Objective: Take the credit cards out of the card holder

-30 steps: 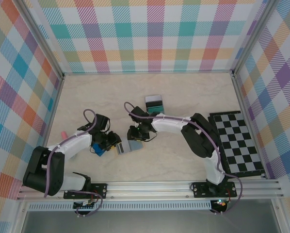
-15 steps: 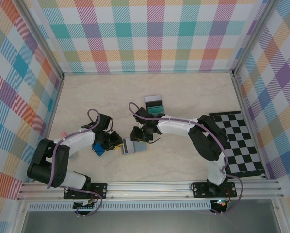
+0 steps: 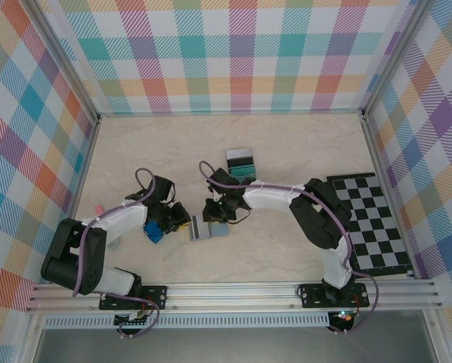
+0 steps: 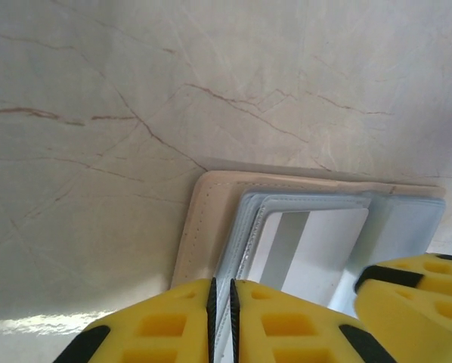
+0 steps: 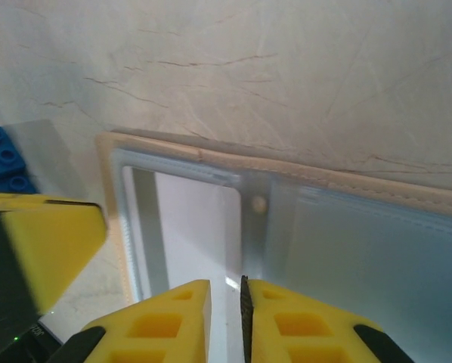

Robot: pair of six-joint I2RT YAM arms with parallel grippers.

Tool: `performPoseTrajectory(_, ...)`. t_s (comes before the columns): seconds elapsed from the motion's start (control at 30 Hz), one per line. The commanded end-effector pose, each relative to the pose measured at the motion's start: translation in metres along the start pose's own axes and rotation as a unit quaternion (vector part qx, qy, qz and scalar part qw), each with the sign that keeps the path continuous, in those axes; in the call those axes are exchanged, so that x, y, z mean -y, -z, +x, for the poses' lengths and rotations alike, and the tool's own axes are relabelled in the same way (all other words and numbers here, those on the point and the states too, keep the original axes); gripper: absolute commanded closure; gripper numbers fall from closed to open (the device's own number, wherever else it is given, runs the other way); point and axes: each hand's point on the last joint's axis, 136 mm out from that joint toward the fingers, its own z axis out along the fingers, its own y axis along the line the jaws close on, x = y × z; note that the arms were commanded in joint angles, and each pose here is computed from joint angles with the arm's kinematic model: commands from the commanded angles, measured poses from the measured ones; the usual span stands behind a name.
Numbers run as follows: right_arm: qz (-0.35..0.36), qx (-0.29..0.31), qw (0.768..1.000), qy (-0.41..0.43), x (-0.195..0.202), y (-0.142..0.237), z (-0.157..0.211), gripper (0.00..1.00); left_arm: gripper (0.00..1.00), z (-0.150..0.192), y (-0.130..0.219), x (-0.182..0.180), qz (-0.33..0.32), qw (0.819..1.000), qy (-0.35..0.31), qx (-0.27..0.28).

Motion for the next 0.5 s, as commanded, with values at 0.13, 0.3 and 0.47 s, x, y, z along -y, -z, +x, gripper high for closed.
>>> performPoseTrajectory(0.13,0.0,-0.021,1.0,-0.001,0.003,-0.01,0.003,0.83,0.85,0.003,0.006,0.027,0.054,0.998,-0.03,-0.007)
performPoseTrajectory(0.3,-0.002,-0.024,1.0,0.0,0.003,-0.012,0.003,0.83,0.85,0.006,-0.004,0.018,0.036,0.999,-0.021,-0.021)
performPoseTrajectory(0.47,-0.005,-0.027,1.0,0.001,0.002,-0.012,0.004,0.83,0.86,0.005,-0.009,0.006,0.007,1.0,-0.012,-0.02)
